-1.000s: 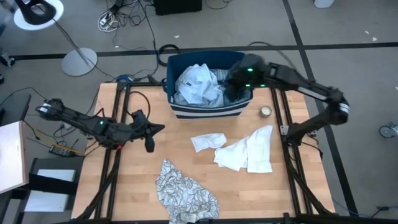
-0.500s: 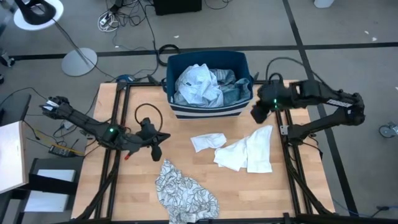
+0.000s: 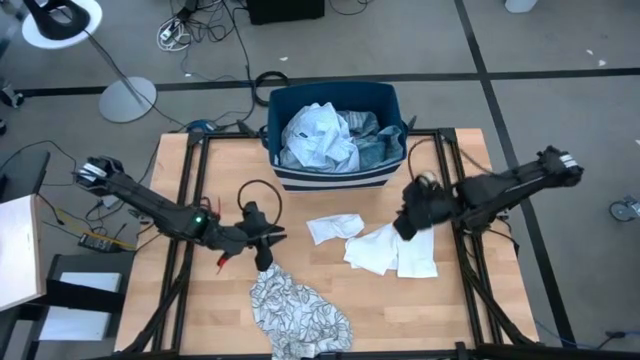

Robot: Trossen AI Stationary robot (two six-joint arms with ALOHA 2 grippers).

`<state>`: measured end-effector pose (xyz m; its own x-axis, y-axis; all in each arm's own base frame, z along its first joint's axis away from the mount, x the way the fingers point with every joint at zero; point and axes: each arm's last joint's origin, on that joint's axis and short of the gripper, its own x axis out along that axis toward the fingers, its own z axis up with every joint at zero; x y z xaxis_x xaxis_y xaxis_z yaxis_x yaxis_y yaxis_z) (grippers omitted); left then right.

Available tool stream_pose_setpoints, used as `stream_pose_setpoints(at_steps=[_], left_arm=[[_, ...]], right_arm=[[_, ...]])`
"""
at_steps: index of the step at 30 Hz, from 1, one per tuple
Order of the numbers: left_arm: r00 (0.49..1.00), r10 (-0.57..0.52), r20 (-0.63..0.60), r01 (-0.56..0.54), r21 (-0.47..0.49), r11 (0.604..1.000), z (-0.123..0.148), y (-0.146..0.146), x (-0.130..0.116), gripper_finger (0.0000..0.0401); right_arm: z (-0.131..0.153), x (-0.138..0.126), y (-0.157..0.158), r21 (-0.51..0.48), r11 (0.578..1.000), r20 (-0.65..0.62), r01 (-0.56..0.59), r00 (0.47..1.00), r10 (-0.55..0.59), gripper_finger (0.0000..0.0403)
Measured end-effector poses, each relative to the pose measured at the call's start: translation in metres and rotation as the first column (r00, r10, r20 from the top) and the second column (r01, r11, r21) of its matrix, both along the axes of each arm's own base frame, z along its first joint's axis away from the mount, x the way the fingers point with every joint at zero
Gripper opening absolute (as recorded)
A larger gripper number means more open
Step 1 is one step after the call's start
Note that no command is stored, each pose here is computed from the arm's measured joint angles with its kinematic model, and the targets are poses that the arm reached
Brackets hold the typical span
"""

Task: Sort clothes
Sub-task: Put the patterned white polo shirt into the blue bin

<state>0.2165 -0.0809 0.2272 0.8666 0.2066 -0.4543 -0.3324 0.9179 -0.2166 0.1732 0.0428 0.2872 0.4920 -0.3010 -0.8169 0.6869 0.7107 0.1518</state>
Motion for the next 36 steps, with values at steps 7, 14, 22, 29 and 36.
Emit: stream_pose_setpoints(at_steps=[7, 14, 22, 29, 36], left_arm=[[0.982, -0.170, 0.086, 0.180, -0.126, 0.976, 0.001, -0.017, 0.018, 0.0150], [0.979, -0.202, -0.012, 0.201, -0.058, 0.978, 0.022, -0.056, 0.037, 0.0134], [0.964, -0.223, -0.144, 0.217, -0.057, 0.975, 0.028, -0.102, 0.072, 0.0129], [0.933, -0.226, -0.281, 0.212, -0.079, 0.974, 0.006, -0.139, 0.096, 0.0129], [0.902, -0.230, -0.364, 0.198, -0.124, 0.972, -0.034, -0.163, 0.105, 0.0129]], right_arm=[[-0.040, 0.008, 0.031, 0.009, 0.996, 0.107, -0.087, 0.990, 0.086, 0.0121], [-0.060, 0.004, 0.051, 0.051, 0.994, 0.165, -0.097, 0.982, 0.088, 0.0121], [-0.060, 0.000, 0.072, 0.076, 0.984, 0.221, -0.160, 0.965, 0.140, 0.0121], [-0.058, -0.006, 0.085, 0.096, 0.973, 0.266, -0.208, 0.948, 0.176, 0.0121], [-0.061, -0.010, 0.103, 0.121, 0.964, 0.303, -0.235, 0.934, 0.190, 0.0121]])
